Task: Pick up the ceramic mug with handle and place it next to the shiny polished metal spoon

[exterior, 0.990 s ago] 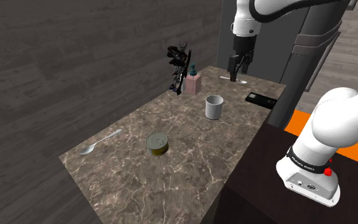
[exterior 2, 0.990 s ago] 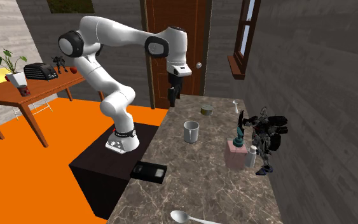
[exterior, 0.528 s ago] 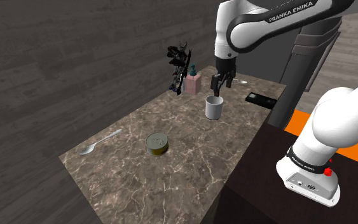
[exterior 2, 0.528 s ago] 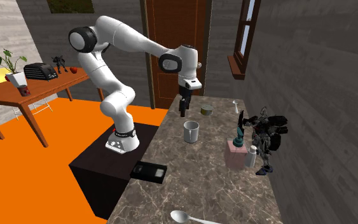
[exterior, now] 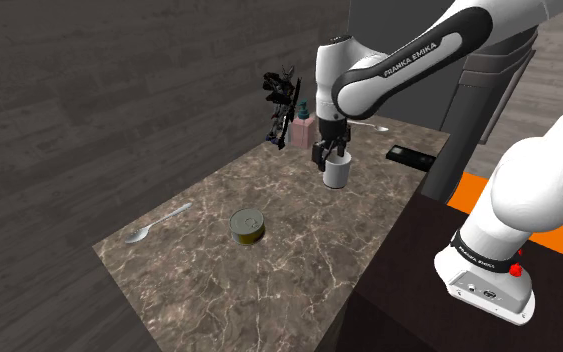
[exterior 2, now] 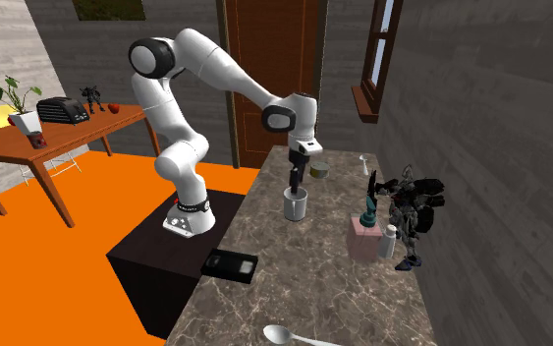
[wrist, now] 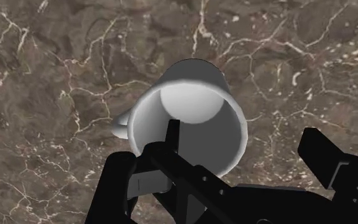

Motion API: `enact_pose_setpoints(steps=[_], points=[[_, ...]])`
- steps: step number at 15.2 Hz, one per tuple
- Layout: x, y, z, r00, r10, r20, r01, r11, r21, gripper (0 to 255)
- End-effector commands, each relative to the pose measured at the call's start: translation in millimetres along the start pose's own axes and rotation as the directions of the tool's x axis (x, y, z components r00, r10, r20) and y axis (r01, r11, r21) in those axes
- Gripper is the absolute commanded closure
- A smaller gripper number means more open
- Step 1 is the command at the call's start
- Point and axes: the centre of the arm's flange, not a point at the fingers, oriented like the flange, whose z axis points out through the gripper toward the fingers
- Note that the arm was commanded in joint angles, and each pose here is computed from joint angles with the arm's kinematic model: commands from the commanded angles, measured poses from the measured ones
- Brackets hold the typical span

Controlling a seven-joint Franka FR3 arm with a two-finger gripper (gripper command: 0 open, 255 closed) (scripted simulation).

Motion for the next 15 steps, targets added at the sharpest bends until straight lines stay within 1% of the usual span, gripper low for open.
enact_pose_setpoints(steps=[1, 5, 12, 13, 15], points=[[1, -1, 11, 1.0, 0.0, -0.001, 0.0, 1.0, 0.0, 0], [1, -1, 30, 1.0, 0.0, -0.001, 0.0, 1.0, 0.0, 0], [1, -1, 30, 1.0, 0.0, -0.001, 0.0, 1.0, 0.0, 0], [1, -1, 30, 1.0, 0.0, -0.001, 0.0, 1.0, 0.0, 255], [1, -1, 30, 1.0, 0.0, -0.001, 0.0, 1.0, 0.0, 255]])
